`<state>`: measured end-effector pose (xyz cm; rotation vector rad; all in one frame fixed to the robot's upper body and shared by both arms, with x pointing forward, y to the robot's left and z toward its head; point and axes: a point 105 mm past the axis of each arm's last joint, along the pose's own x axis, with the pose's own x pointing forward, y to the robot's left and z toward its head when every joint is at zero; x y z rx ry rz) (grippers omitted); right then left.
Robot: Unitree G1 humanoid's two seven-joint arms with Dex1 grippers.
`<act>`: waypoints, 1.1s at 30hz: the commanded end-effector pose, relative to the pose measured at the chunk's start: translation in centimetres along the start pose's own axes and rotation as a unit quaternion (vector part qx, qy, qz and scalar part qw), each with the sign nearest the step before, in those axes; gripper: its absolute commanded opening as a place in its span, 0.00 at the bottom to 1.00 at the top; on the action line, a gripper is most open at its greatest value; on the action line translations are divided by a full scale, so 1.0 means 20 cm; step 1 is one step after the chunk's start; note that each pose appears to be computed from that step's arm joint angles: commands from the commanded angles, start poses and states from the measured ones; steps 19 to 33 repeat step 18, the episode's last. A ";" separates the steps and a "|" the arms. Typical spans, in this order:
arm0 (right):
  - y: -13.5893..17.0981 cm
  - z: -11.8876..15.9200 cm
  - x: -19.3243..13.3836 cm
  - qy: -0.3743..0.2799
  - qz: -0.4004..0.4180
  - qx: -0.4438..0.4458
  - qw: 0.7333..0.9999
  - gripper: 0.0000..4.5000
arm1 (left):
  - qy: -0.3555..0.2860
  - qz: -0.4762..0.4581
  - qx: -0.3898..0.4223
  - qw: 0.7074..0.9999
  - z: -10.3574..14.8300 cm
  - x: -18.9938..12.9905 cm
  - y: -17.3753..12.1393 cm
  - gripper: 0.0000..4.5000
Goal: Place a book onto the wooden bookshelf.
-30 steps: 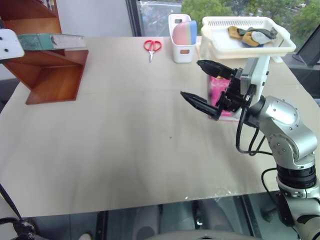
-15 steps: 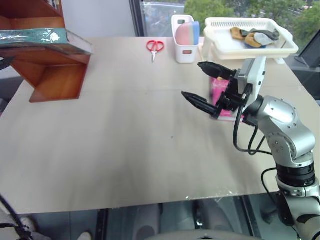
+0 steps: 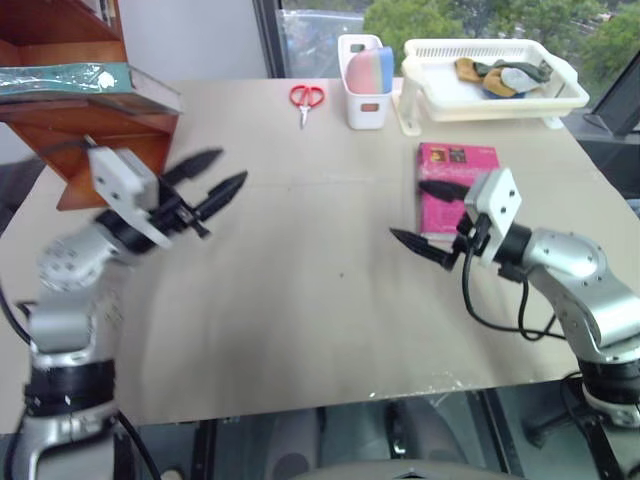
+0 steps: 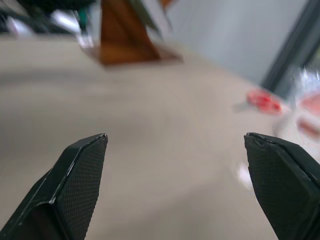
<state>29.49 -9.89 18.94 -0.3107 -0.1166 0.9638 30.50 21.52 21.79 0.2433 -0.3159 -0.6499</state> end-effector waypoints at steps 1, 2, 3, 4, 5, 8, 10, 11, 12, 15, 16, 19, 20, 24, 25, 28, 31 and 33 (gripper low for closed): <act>0.02 -0.01 -0.09 0.020 -0.016 -0.013 1.000 1.00 | 0.025 0.011 -0.045 0.999 -0.08 -0.05 -0.09 0.24; 0.02 -0.06 -0.13 0.039 -0.026 -0.001 0.999 1.00 | 0.033 0.019 -0.072 0.997 -0.13 -0.09 -0.11 0.28; 0.02 -0.10 -0.18 0.057 -0.035 0.009 0.998 1.00 | 0.044 0.027 -0.092 0.994 -0.16 -0.13 -0.12 0.32; 0.03 -0.14 -0.23 0.074 -0.037 0.015 0.996 1.00 | 0.055 0.036 -0.102 0.993 -0.20 -0.16 -0.12 0.40; 0.04 -0.17 -0.28 0.092 -0.043 0.016 0.995 1.00 | 0.072 0.046 -0.105 0.991 -0.23 -0.20 -0.13 0.47; 0.02 -0.22 -0.41 0.125 -0.078 0.025 0.989 1.00 | 0.136 0.052 -0.076 0.986 -0.29 -0.34 -0.11 0.74; 0.01 -0.24 -0.48 0.143 -0.098 0.023 0.985 1.00 | 0.152 0.045 -0.070 0.985 -0.30 -0.41 -0.11 0.74; 0.00 -0.25 -0.52 0.154 -0.107 0.020 0.982 1.00 | 0.158 0.043 -0.074 0.984 -0.30 -0.44 -0.10 0.74; -0.01 -0.25 -0.56 0.167 -0.114 0.019 0.979 1.00 | 0.168 0.042 -0.070 0.982 -0.30 -0.47 -0.10 0.74; -0.02 -0.26 -0.64 0.190 -0.126 0.017 0.974 1.00 | 0.185 0.041 -0.066 0.980 -0.31 -0.53 -0.08 0.74; -0.02 -0.26 -0.65 0.194 -0.124 0.014 0.973 1.00 | 0.186 0.039 -0.066 0.980 -0.32 -0.53 -0.08 0.74; -0.02 -0.26 -0.66 0.195 -0.117 0.015 0.974 1.00 | 0.183 0.032 -0.066 0.980 -0.32 -0.50 -0.09 0.74; -0.02 -0.26 -0.66 0.195 -0.117 0.015 0.974 1.00 | 0.183 0.032 -0.066 0.980 -0.32 -0.50 -0.09 0.74; -0.02 -0.26 -0.66 0.195 -0.117 0.015 0.974 1.00 | 0.183 0.032 -0.066 0.980 -0.32 -0.50 -0.09 0.74; -0.02 -0.26 -0.66 0.195 -0.117 0.015 0.974 1.00 | 0.183 0.032 -0.066 0.980 -0.32 -0.50 -0.09 0.74; -0.02 -0.26 -0.66 0.195 -0.117 0.015 0.974 1.00 | 0.183 0.032 -0.066 0.980 -0.32 -0.50 -0.09 0.74; -0.02 -0.26 -0.66 0.195 -0.117 0.015 0.974 1.00 | 0.183 0.032 -0.066 0.980 -0.32 -0.50 -0.09 0.74; -0.02 -0.26 -0.66 0.195 -0.117 0.015 0.974 1.00 | 0.183 0.032 -0.066 0.980 -0.32 -0.50 -0.09 0.74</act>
